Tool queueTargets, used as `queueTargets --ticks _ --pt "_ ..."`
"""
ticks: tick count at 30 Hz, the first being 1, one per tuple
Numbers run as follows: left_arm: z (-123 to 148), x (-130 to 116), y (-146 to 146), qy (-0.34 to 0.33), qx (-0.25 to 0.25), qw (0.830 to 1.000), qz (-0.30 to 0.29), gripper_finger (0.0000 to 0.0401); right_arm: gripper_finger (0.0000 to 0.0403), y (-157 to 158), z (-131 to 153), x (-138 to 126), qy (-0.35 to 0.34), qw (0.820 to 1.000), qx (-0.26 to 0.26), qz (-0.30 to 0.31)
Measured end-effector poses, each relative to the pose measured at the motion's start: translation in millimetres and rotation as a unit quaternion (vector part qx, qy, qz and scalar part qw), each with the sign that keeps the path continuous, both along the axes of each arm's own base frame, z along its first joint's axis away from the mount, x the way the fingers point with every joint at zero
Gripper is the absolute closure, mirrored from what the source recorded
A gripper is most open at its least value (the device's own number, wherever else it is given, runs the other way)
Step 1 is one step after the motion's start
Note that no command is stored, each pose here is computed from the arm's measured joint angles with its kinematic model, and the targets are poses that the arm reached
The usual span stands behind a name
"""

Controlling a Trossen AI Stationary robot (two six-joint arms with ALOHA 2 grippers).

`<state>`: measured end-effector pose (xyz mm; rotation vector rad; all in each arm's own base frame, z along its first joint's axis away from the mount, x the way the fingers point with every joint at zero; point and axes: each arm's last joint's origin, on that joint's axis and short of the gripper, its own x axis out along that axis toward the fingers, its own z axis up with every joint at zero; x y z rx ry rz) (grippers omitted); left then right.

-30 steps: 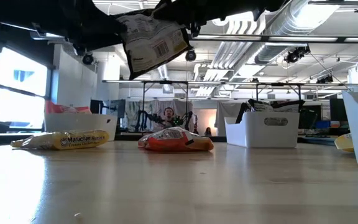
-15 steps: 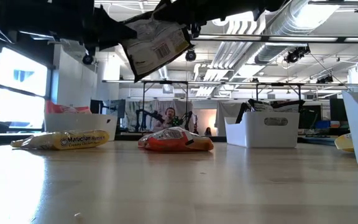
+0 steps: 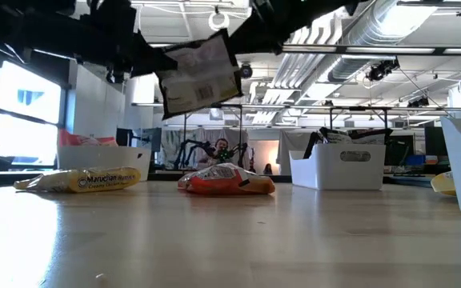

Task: Sort Maruchan noodles
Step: Put the black noodle pack into the top right white bin

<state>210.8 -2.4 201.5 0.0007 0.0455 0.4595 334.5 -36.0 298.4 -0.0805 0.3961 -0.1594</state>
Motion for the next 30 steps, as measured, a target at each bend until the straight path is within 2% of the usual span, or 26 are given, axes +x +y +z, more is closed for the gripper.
queueTargets --ticks 4,8,13,20,26,30 --pt "-0.5 6.4 10.3 0.019 -0.048 0.999 -0.016 0.0397 0.0171 -6.6 8.4 -7.3 0.037 0.999 0.012 0.004" --pt "1.8 21.6 17.3 0.054 -0.07 0.996 -0.027 0.0397 0.014 -13.7 14.7 -0.5 0.103 0.995 0.016 0.002" --pt "-0.1 49.0 24.8 0.107 -0.079 0.991 -0.024 0.0397 0.0137 -19.6 25.4 18.9 0.165 0.986 0.014 0.031" --pt "1.5 79.0 28.4 0.13 -0.06 0.989 -0.038 0.0396 0.0137 -26.3 13.0 48.4 0.261 0.961 0.046 0.075" --pt "5.7 82.8 29.0 0.126 -0.057 0.989 -0.042 0.0395 0.014 -30.8 -7.9 61.1 0.311 0.946 0.059 0.072" --pt "5.3 82.5 29.4 0.128 -0.058 0.989 -0.045 0.0395 0.0174 -31.7 -12.0 61.9 0.319 0.943 0.062 0.07"
